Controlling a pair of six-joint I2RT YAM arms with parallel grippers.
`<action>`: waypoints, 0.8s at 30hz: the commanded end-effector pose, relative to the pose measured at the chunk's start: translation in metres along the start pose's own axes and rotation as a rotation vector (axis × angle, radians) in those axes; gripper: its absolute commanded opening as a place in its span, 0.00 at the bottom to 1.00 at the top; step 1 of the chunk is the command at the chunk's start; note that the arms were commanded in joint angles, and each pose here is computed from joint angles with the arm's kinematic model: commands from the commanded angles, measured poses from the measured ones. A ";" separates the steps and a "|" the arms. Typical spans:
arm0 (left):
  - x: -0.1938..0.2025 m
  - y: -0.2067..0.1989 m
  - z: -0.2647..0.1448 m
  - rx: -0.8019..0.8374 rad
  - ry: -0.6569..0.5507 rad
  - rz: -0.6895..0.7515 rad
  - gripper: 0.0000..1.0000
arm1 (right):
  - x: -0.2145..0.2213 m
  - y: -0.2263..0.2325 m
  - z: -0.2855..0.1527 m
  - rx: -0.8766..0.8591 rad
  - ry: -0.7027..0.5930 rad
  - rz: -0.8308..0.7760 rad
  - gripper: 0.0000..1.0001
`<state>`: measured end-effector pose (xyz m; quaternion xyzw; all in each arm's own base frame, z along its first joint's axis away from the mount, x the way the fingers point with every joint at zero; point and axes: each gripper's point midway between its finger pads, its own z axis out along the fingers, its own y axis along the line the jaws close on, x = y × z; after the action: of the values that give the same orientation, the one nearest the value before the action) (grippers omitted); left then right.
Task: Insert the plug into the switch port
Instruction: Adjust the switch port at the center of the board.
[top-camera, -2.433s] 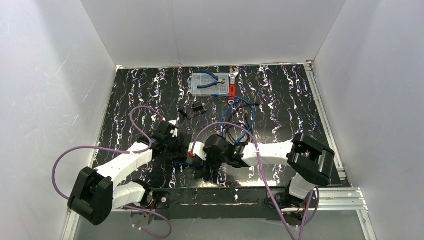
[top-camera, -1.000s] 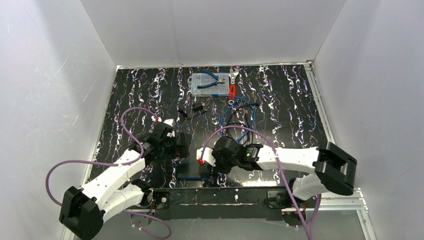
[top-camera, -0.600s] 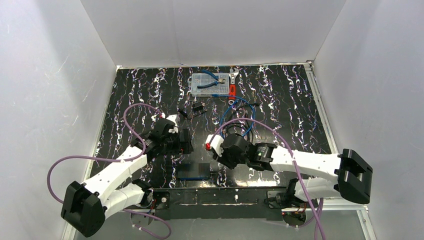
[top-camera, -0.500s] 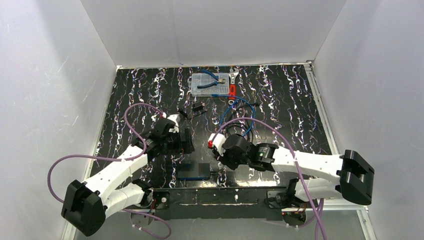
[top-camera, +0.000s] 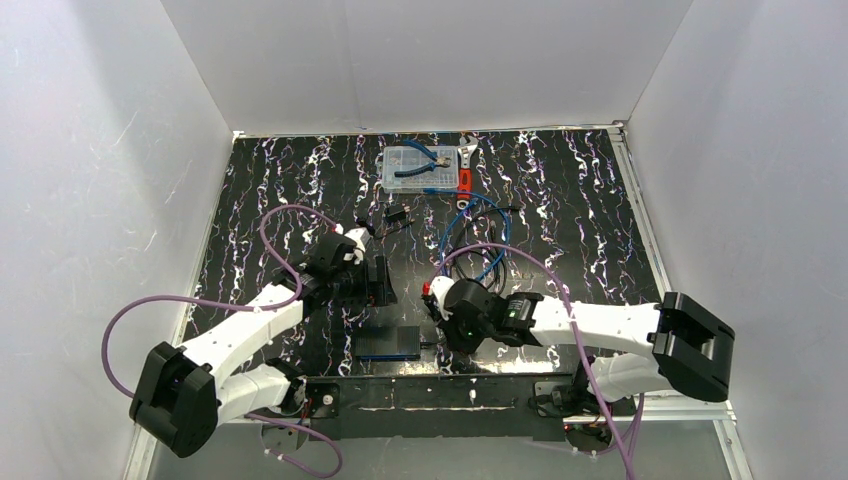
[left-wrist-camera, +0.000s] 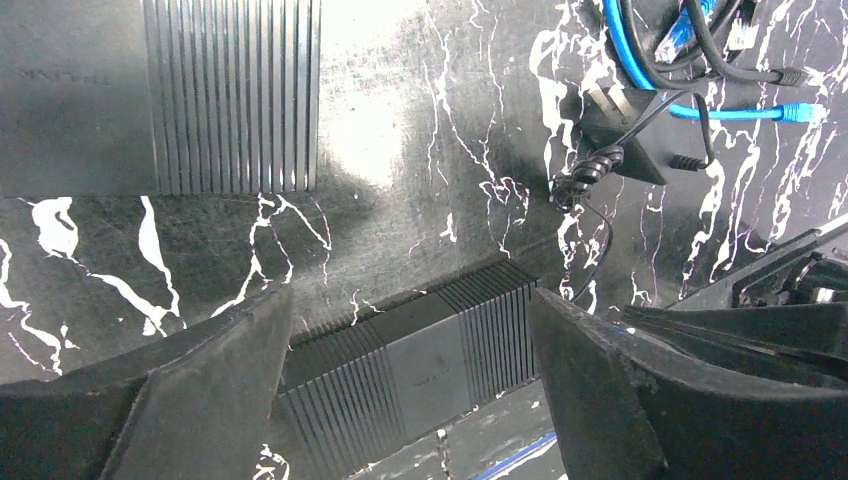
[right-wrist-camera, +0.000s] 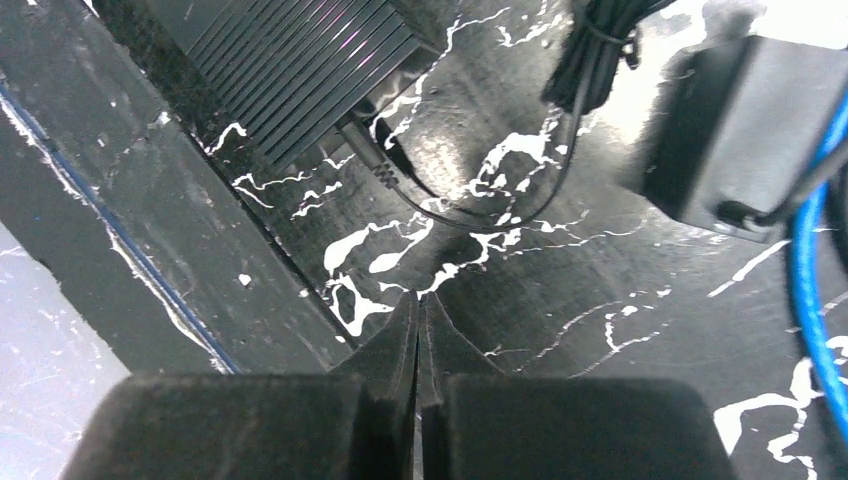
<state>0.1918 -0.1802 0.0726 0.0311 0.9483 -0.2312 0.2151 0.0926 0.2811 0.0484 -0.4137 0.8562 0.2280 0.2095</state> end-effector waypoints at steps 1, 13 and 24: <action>0.012 -0.003 0.004 0.035 0.041 -0.013 0.83 | -0.010 0.019 0.007 -0.085 -0.009 0.048 0.01; 0.035 0.002 0.010 0.046 0.104 -0.049 0.70 | -0.023 0.021 0.032 -0.061 -0.030 0.129 0.01; 0.051 0.007 0.009 0.054 0.134 -0.070 0.65 | -0.058 0.006 0.053 0.049 -0.111 0.144 0.01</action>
<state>0.1626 -0.1819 0.0440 0.0200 0.9542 -0.2544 0.1559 0.1067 0.3265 0.0238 -0.3492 0.8840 0.2397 0.1976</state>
